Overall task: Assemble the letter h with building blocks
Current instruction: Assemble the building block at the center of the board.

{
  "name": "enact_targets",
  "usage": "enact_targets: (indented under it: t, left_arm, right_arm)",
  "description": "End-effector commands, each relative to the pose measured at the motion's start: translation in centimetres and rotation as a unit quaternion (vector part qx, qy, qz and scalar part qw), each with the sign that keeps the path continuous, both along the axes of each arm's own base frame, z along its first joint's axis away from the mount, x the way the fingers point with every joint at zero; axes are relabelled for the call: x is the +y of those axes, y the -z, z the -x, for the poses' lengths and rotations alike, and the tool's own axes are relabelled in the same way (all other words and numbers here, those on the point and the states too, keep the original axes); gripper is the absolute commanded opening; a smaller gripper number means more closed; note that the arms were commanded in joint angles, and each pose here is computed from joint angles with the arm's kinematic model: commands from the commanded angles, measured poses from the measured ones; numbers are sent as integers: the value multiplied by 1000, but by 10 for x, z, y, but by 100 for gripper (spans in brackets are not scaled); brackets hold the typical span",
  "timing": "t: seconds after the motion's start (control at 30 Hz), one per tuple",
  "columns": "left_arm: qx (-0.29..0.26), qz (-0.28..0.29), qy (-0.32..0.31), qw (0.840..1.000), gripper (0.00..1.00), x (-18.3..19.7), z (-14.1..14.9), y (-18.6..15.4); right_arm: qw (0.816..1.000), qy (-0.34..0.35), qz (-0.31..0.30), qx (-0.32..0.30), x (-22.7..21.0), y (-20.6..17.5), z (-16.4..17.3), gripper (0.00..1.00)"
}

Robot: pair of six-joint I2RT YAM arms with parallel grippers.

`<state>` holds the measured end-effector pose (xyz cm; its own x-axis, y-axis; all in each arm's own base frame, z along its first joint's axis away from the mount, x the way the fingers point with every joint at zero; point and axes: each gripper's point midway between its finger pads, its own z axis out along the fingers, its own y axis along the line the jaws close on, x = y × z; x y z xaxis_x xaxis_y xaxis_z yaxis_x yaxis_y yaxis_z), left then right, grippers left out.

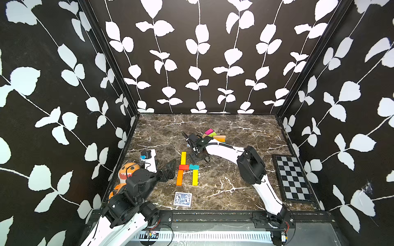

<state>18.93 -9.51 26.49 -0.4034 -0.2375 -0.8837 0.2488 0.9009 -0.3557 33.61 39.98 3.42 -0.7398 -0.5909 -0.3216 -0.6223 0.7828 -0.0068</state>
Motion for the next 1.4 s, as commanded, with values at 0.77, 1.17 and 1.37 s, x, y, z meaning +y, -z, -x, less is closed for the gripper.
enact_targets:
  t: [0.77, 1.17, 1.37]
  left_arm:
    - [7, -4, -8, 1000, 99, 1, -3, 6]
    - [3, -3, -7, 1000, 99, 4, 1, 4]
    - [0, -4, -6, 1000, 99, 3, 0, 4]
  right_arm:
    - [999, 16, -5, -47, 8, -18, -8, 89]
    - [976, 105, -192, 21, 5, -62, 22, 93]
    - [940, 164, -282, 99, 8, -46, 52, 93]
